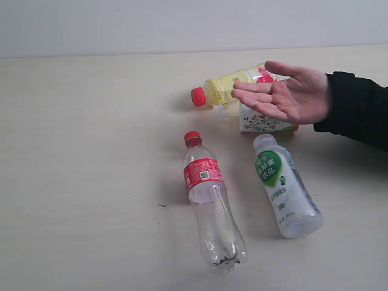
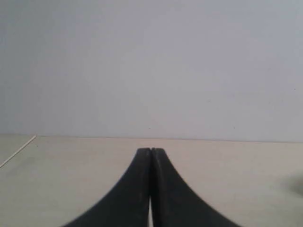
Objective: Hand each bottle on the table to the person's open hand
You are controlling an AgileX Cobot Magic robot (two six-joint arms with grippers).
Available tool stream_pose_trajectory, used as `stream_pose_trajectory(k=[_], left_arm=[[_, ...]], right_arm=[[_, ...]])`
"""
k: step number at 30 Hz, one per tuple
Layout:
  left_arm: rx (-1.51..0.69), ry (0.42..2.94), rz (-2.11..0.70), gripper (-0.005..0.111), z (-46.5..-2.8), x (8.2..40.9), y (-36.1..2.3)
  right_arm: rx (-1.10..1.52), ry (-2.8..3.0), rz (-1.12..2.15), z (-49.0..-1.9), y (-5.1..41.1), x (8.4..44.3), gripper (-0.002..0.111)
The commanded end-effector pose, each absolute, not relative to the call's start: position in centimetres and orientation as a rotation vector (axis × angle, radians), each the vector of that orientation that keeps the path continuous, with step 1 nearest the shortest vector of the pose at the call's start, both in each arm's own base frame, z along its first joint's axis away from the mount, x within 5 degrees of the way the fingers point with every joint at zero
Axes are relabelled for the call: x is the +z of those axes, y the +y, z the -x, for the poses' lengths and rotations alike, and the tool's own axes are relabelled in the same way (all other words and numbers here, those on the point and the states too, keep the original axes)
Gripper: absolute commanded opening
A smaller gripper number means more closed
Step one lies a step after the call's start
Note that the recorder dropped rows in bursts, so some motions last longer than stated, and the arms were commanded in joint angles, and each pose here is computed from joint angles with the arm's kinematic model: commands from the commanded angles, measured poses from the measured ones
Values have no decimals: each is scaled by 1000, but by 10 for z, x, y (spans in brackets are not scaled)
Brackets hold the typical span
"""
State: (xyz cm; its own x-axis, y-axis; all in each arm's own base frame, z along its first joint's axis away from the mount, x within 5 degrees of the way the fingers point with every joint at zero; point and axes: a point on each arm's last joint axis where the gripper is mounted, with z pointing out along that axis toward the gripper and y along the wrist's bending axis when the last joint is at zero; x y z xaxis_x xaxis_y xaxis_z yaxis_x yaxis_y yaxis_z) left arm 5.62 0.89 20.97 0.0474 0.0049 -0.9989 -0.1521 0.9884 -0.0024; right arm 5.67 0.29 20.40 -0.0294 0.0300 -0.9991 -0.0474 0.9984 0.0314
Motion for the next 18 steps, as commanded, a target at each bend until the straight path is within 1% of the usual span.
stream_pose_trajectory(k=[1, 4, 7, 13, 18], left_arm=[[131, 1512, 113, 0, -56, 210, 9], [131, 1512, 113, 0, -56, 210, 9], [131, 1512, 113, 0, -56, 210, 9], [131, 1512, 113, 0, -56, 210, 9], [131, 1512, 113, 0, -56, 210, 9]], right_arm=[[180, 1548, -92, -56, 3, 207, 0], [279, 1536, -184, -56, 4, 208, 0], [240, 1463, -150, -56, 2, 215, 0], [253, 1377, -166, -55, 1, 222, 0], [493, 1236, -384, -53, -3, 231, 0]])
